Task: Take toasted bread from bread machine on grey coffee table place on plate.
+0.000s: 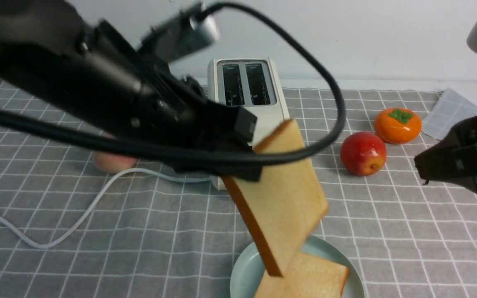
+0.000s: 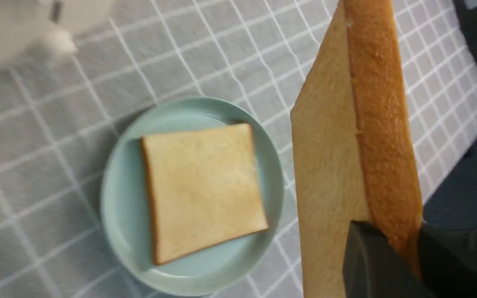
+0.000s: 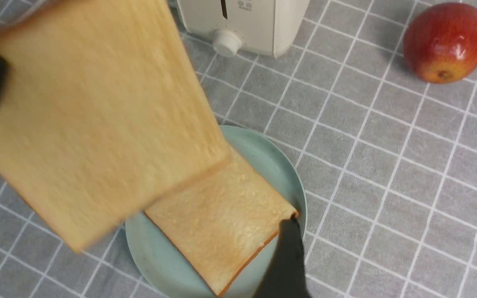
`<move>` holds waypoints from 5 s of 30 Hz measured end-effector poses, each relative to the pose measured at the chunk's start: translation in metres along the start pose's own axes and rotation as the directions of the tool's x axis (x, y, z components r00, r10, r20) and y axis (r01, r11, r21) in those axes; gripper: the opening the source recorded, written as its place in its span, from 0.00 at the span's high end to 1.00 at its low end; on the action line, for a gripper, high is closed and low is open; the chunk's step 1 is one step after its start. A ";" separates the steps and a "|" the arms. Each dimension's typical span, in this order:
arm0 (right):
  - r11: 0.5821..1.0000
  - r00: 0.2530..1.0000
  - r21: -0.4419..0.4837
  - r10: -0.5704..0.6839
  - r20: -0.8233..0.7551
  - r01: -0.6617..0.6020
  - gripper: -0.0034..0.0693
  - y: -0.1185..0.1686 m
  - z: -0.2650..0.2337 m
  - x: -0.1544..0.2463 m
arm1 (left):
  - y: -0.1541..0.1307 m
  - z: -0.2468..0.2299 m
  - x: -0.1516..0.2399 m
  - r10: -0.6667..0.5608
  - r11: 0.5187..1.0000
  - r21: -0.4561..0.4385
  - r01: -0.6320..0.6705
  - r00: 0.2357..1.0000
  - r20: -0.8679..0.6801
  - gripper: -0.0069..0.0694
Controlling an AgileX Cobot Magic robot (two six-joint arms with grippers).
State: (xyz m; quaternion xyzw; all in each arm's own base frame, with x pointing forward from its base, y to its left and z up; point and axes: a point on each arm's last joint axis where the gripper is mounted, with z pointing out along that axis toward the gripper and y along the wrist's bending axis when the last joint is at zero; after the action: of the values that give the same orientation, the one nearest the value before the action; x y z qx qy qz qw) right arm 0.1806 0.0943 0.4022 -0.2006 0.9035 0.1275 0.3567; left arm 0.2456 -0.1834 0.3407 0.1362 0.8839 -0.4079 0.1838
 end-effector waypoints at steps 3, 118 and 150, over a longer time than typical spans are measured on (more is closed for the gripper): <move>1.000 1.000 0.000 0.000 0.010 0.000 0.17 0.000 0.000 -0.001 | 0.025 0.036 0.010 -0.182 0.979 0.097 0.182 0.983 -0.007 0.82; 0.999 0.764 0.048 -0.036 0.645 0.008 0.92 -0.020 0.046 0.217 | 0.146 -0.076 0.267 0.405 0.776 -0.630 0.009 0.759 0.509 0.91; 0.999 0.764 0.048 -0.037 0.645 0.008 0.86 -0.020 0.046 0.217 | 0.152 -0.074 0.266 0.360 0.765 -0.626 0.156 0.702 0.615 0.87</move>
State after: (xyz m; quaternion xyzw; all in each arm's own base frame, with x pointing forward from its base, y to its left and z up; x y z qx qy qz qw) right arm 0.0724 0.0350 0.2167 -0.1477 0.7260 0.1654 0.6509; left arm 0.0508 -0.0060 0.1670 -0.0482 0.8183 -0.0924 0.5652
